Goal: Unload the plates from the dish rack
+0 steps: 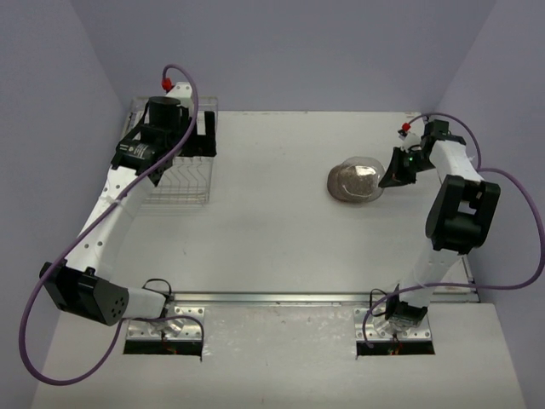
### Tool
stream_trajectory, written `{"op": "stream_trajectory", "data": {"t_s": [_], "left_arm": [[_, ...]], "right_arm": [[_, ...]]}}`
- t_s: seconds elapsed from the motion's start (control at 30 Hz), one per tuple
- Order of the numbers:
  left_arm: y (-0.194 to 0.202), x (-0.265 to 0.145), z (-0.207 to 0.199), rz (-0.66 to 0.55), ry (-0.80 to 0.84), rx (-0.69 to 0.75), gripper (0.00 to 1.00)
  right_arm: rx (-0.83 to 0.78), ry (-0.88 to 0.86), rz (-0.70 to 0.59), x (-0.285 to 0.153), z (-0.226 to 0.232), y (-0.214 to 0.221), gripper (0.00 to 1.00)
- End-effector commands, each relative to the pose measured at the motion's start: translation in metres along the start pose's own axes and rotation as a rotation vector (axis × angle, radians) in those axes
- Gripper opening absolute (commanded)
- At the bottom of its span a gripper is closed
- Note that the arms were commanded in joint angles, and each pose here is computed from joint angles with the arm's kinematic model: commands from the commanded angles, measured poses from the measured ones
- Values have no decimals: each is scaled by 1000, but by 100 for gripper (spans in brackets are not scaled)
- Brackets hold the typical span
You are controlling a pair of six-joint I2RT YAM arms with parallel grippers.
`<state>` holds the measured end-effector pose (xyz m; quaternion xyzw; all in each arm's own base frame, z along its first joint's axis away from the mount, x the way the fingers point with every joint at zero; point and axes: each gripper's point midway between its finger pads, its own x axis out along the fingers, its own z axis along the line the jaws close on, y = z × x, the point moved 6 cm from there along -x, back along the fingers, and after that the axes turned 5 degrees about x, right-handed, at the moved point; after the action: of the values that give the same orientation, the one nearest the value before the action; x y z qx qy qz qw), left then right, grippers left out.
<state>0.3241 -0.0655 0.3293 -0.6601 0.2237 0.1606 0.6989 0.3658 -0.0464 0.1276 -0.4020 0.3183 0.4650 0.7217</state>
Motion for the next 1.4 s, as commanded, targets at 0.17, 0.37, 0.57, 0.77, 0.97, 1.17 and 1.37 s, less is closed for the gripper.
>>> {"op": "stream_trajectory", "data": {"t_s": [0.17, 0.37, 0.57, 0.77, 0.97, 1.17, 1.37], "left_arm": [[-7, -9, 6, -51, -9, -12, 100], [-6, -7, 5, -46, 0, -15, 100], [-2, -7, 6, -40, 6, -19, 100], [-2, -7, 7, -40, 7, -23, 100], [-1, -8, 8, -38, 9, -27, 100], [-1, -8, 8, -40, 11, -31, 100], [-1, -8, 8, -39, 14, -31, 100]], "right_arm": [[16, -54, -24, 5, 5, -24, 0], [17, -58, -22, 7, 4, -26, 0], [26, -60, -9, 12, 2, -24, 0], [35, -58, 5, 17, -2, -22, 0], [38, -57, 8, 20, -3, -23, 0], [49, -63, 7, 22, -4, -27, 0], [60, -68, 0, 25, -3, -32, 0]]}}
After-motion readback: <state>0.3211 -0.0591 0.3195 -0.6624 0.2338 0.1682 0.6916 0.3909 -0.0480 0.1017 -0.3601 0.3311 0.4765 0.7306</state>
